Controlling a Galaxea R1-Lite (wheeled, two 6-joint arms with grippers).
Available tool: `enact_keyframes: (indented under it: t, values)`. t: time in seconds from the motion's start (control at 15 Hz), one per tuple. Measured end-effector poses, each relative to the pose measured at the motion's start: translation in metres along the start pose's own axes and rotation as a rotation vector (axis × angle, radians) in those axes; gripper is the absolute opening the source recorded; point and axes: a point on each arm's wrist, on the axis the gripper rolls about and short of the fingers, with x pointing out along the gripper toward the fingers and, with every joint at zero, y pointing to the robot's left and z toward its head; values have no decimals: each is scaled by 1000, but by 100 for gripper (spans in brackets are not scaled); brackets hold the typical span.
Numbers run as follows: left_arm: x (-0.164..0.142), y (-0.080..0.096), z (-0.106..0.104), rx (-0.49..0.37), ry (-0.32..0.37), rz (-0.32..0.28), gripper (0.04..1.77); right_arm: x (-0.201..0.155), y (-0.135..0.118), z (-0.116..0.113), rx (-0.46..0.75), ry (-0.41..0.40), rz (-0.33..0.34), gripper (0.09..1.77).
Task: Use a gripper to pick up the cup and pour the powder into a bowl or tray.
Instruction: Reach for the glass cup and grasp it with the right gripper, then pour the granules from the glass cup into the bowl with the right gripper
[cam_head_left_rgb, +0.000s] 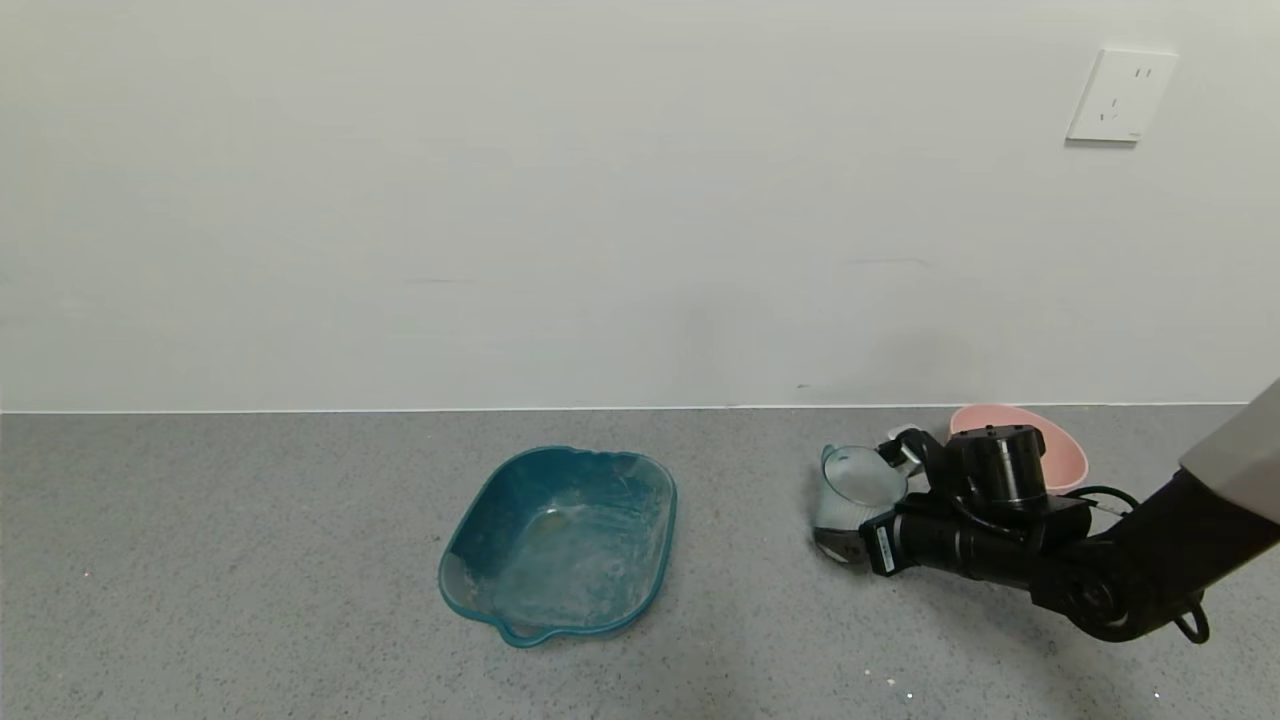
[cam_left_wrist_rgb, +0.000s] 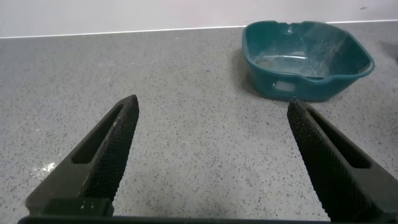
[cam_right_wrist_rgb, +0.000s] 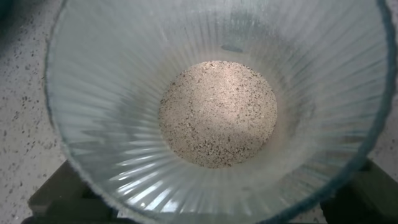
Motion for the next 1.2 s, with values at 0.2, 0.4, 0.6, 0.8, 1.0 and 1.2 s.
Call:
enact_keyframes:
  t: [0.2,0.4,0.6,0.8,1.0,1.2]
  values:
    - [0,0,0,0,0,0,172,6,-1,2,-1,-7,-1,171]
    - [0,0,0,0,-1,0,172,8,-2,3,-3,-10,-3,171]
    - [0,0,0,0,0,0,172,9,-1,4,-5,-15,-3,171]
    - [0,0,0,0,-1,0,172,9,-1,5,-8,-23,-4,137]
    - [0,0,0,0,-1,0,172,9,0,5,-13,-41,-2,131]
    - [0,0,0,0,0,0,172,5,0,9,-12,-51,-4,131]
